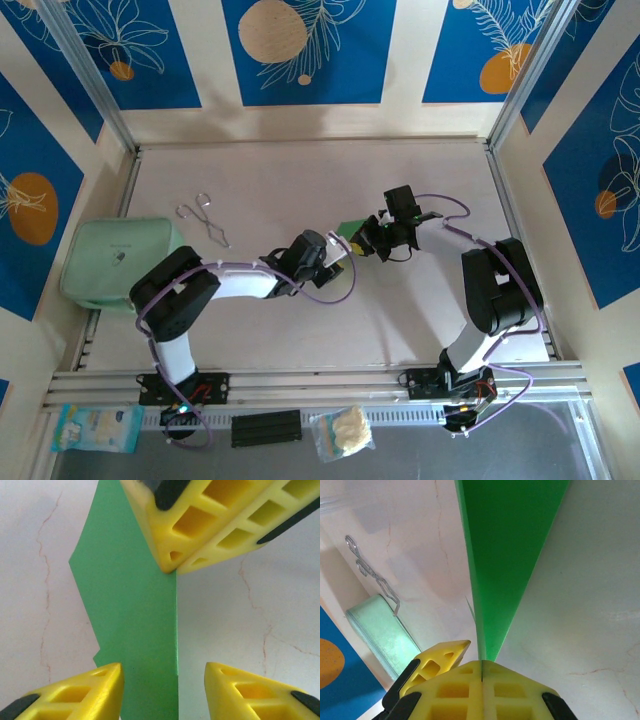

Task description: Fold a paper plane with a square sheet of paper (pick it up from the middle)

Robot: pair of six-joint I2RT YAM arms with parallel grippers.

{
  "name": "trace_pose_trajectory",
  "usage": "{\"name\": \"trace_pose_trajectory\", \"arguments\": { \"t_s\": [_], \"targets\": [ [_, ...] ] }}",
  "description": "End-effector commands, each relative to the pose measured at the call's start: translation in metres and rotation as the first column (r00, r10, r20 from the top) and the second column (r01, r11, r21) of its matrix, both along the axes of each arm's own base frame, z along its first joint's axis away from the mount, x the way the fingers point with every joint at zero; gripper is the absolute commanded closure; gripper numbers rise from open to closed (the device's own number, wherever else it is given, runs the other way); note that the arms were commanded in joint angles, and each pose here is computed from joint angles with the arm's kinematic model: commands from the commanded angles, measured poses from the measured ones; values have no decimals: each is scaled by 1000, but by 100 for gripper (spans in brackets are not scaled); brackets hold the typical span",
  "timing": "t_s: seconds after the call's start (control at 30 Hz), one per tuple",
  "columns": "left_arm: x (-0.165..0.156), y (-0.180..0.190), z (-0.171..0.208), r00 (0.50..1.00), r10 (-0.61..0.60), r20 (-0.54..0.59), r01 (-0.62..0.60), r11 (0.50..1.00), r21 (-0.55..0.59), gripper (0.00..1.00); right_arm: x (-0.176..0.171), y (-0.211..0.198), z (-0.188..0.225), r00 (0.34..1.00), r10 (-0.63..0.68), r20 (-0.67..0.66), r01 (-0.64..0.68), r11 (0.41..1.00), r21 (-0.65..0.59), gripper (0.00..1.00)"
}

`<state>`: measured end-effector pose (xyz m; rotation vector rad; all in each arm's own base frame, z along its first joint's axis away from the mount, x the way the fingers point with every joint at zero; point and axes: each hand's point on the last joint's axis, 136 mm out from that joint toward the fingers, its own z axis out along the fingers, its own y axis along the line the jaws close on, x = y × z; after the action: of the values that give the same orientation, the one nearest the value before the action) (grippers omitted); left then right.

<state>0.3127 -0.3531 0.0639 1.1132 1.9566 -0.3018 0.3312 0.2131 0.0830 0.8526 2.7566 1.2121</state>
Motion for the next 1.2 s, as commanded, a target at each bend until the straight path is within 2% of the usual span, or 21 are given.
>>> {"name": "trace_pose_trajectory", "arguments": {
  "t_s": [0.0,0.3,0.6,0.73,0.93,1.03,1.17],
  "targets": [
    [2,0,-2,999,-6,40,6,1000,-5,57,-2,4,4,999,8,-35,-7,999,32,99],
    [-2,0,-8,1000,-15,17,15,1000,-10,72,-4,6,-1,998,16,-54,-14,999,32,98],
    [-6,2,-20,1000,-10,-24,10,1000,-10,85,-11,11,-10,995,29,-95,-26,999,33,88],
    [-8,2,-22,999,-15,-40,14,1000,-19,91,-11,10,-7,995,23,-98,-20,999,27,78],
    [-12,0,-21,994,-22,-108,16,998,-59,97,-12,2,-6,995,16,-100,-18,1000,-19,52],
    [-16,-2,-21,984,-26,-176,10,996,-92,97,-13,-4,-8,995,4,-99,-10,998,-56,44],
    [-21,-8,-21,961,-42,-273,8,992,-127,98,-14,-9,-10,995,-3,-103,-7,996,-94,40]
  ]
}}
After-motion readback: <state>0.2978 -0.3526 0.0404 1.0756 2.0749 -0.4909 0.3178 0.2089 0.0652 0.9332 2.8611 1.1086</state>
